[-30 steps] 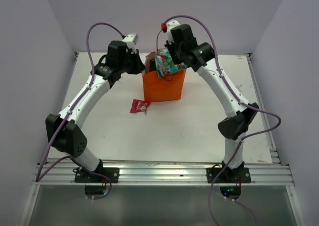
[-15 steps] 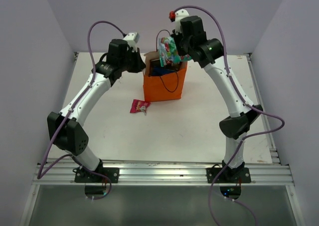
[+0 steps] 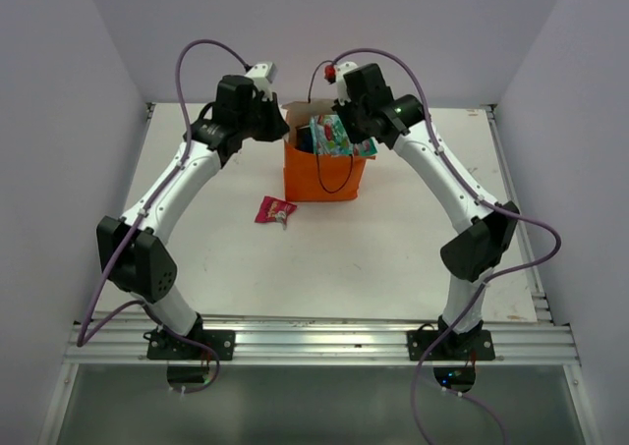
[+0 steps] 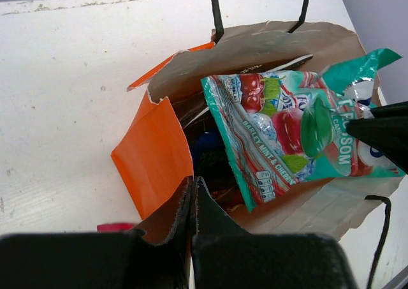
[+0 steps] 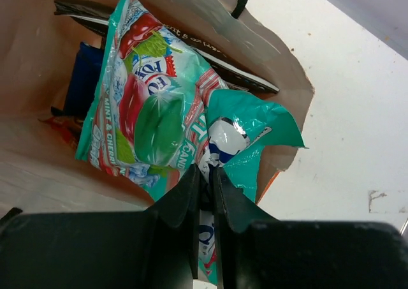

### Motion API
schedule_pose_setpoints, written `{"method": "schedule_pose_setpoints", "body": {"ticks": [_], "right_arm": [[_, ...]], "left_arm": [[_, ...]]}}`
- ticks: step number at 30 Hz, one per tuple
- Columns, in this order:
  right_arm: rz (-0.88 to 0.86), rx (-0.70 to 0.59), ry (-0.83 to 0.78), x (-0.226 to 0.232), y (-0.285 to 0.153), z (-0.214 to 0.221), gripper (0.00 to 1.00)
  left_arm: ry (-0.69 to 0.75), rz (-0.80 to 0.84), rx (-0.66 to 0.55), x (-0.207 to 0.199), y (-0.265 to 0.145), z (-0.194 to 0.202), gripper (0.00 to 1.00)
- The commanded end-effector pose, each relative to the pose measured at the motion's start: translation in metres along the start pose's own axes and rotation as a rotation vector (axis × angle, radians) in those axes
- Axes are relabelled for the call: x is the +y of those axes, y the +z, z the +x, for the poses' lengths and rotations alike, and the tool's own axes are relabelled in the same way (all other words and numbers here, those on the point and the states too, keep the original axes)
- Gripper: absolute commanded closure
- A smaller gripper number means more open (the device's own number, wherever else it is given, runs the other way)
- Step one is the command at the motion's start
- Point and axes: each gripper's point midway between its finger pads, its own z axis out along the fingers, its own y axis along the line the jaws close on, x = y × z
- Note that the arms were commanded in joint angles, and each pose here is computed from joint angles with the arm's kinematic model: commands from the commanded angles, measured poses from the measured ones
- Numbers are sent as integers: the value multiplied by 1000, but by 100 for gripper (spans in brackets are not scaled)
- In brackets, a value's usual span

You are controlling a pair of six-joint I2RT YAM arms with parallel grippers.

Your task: Place the snacks into the paper bag

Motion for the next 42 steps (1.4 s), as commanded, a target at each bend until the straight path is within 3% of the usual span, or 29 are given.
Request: {"method": "schedule_pose_setpoints", "body": {"ticks": [1,5,11,13,18,20,24,33,37,42], "right_arm": [[-23,-116,14,-2,-36,-29,100],[-7,-173,25,-2,-46,-53,41],[-103,-370,37,19,-119,-106,28],[-169,-381,-8,41,-137,-101,26],[-516,-83,-183,174,-110,-4,32],[-564,12,-224,211,-97,32,34],[-634,74,-259,251,-74,62,33],[-646,102,-267,296,8,97,35],[-567,102,-235,307,57,110,39],[-351,35,-207,288,104,106,41]], "left_arm": [[23,47,-83,-13,-4,-31,100],[22,47,-80,-12,-2,-31,100],[24,44,-70,-10,1,-28,100],[22,42,-69,-10,2,-27,100],[22,43,-67,-10,4,-28,100],[25,36,-69,-9,3,-29,100],[24,31,-68,-8,2,-27,100],[39,10,-78,-6,-6,-29,100],[42,10,-78,-6,-9,-28,100],[33,26,-65,-8,-9,-22,100]]}}
